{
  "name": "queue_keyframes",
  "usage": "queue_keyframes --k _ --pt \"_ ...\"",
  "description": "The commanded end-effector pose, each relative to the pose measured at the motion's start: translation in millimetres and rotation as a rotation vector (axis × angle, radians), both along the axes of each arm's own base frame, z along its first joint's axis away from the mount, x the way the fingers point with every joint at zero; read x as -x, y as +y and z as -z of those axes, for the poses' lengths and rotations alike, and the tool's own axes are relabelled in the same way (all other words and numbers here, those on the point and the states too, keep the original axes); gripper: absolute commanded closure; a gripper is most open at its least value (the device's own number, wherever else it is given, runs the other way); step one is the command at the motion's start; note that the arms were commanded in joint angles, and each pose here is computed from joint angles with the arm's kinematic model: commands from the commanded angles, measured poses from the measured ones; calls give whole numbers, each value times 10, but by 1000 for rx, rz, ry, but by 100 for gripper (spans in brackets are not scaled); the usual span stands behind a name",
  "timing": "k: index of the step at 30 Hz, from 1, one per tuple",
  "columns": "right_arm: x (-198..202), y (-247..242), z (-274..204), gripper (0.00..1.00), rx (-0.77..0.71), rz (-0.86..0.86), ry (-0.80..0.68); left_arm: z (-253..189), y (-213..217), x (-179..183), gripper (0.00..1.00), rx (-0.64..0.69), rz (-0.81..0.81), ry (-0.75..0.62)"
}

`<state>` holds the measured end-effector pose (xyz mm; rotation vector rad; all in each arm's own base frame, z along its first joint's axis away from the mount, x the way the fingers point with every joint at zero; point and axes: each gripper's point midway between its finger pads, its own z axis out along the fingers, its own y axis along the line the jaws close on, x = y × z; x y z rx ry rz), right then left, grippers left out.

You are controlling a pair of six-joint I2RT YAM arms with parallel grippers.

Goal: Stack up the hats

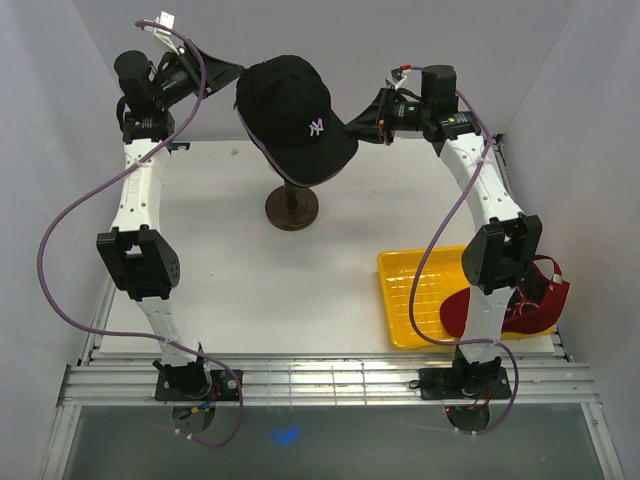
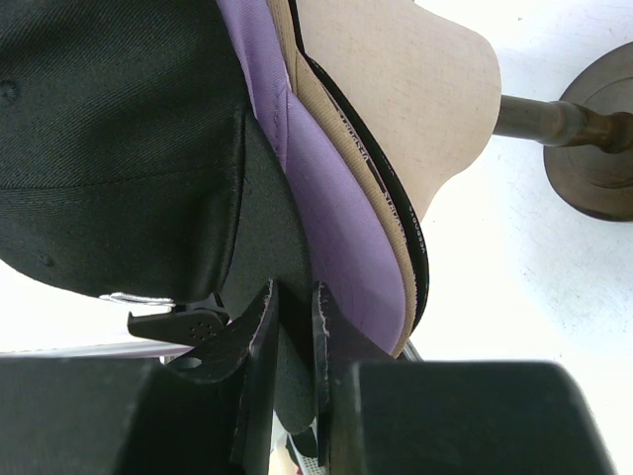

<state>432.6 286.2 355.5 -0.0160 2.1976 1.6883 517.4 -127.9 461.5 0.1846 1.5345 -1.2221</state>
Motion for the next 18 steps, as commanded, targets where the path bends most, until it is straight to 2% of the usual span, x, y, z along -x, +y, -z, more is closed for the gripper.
queue_keyframes --k 1,9,18 --pt "-291 -146 861 89 195 128 112 -221 -161 343 44 -43 89 -65" --pt "-300 -145 884 90 196 129 117 -159 -219 414 45 -77 118 -83" --pt "-289 -147 869 90 196 127 115 -368 -173 471 44 -69 53 -137"
